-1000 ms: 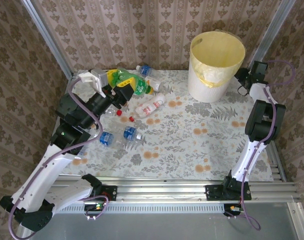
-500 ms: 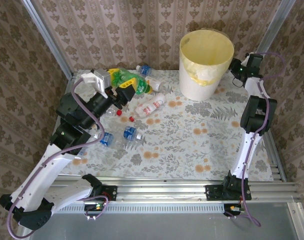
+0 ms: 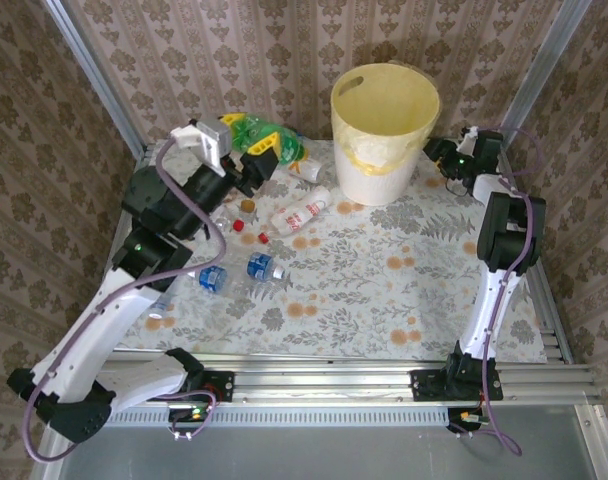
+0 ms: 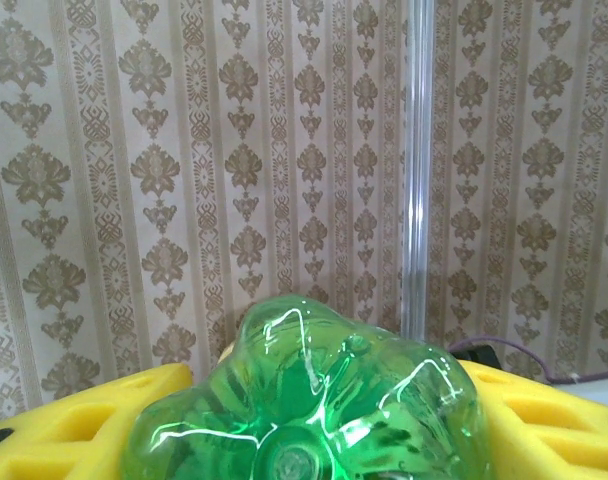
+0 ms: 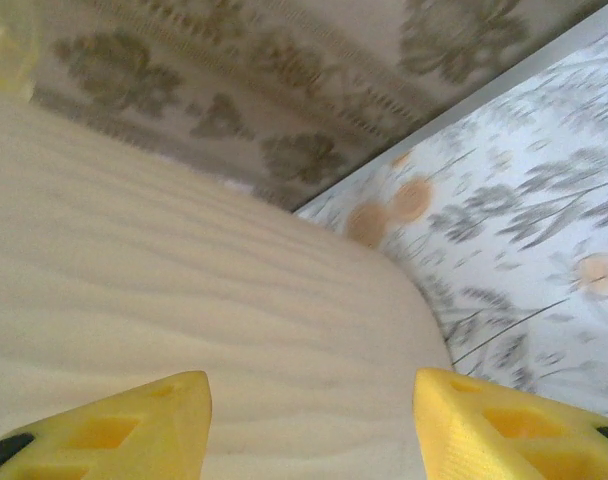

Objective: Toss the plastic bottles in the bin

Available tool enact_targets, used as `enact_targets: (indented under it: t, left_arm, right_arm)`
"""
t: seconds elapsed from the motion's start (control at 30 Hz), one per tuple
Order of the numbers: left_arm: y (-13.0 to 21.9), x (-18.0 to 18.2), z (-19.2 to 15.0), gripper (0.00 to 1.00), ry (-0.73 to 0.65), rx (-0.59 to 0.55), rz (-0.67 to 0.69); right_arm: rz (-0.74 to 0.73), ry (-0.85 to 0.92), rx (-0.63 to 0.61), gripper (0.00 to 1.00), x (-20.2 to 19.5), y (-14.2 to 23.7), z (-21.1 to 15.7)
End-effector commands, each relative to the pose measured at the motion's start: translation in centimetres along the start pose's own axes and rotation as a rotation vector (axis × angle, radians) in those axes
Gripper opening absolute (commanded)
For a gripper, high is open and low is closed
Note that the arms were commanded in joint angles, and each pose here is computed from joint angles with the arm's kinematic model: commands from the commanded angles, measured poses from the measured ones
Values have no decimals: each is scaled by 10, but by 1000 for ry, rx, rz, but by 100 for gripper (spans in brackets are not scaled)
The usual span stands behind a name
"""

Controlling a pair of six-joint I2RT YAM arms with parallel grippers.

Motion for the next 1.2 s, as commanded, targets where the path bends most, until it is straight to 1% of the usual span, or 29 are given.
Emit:
enact_targets:
  t: [0.0,0.13,0.2,0.27,0.37,0.47,0.57,0.63,0.73,0.8,0.9,1.0,1.03,1.1,1.13,1.17]
  left_arm:
    - [-13,-4,26,26,-49,-125,-7]
    - [-35,-4,32,26,-73,-186,-22]
    - [-41,-3,36,26,-92,-224,-17]
    - [-42,-5,43,26,-110,-291,-26]
    - [-31,-18,57,26,-161,-407,-66]
    - [-11,-39,67,26,-238,-517,-96]
    - [6,-53,72,26,-289,-588,-104]
    - [9,-56,72,26,-295,-603,-107]
    - [-2,-52,68,26,-294,-561,-85]
    - [-16,-42,62,26,-249,-499,-72]
    - [-46,-20,49,27,-157,-380,-60]
    - [-86,14,25,30,-28,-236,-65]
    - [-102,27,13,33,7,-181,-64]
    - [-132,50,-14,46,70,-51,-80]
    - [-146,64,-27,59,96,12,-54]
    - [-157,75,-40,85,128,69,-28]
  right_arm:
    - [183,177,6,57,82,9,5]
    - [241,206,42,57,114,20,-15]
    - [235,203,57,56,125,30,-29]
    - [219,210,65,56,134,40,-44]
    - [179,245,80,57,148,56,-64]
    - [134,275,91,57,153,71,-76]
    - [101,291,93,57,154,85,-80]
    - [96,306,90,57,158,93,-82]
    - [85,319,86,58,164,104,-83]
    - [75,324,76,58,167,111,-83]
    - [82,329,71,58,175,121,-84]
    - [88,344,67,59,183,133,-84]
    - [86,346,72,59,184,134,-85]
    - [99,371,56,61,195,145,-82]
    - [105,382,55,62,197,148,-83]
    - [113,390,58,63,198,149,-85]
Point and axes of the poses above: each hand's point on the last joint's axis, 136 mm out from that joint toward the fingers, its own y axis back along the fingers, its own x axis along the line the jaws close on, z = x × y, the point moved 4 cm from there along y, back along the fingers, and after that the axes turned 11 degrees about y, right-handed, at the moved point
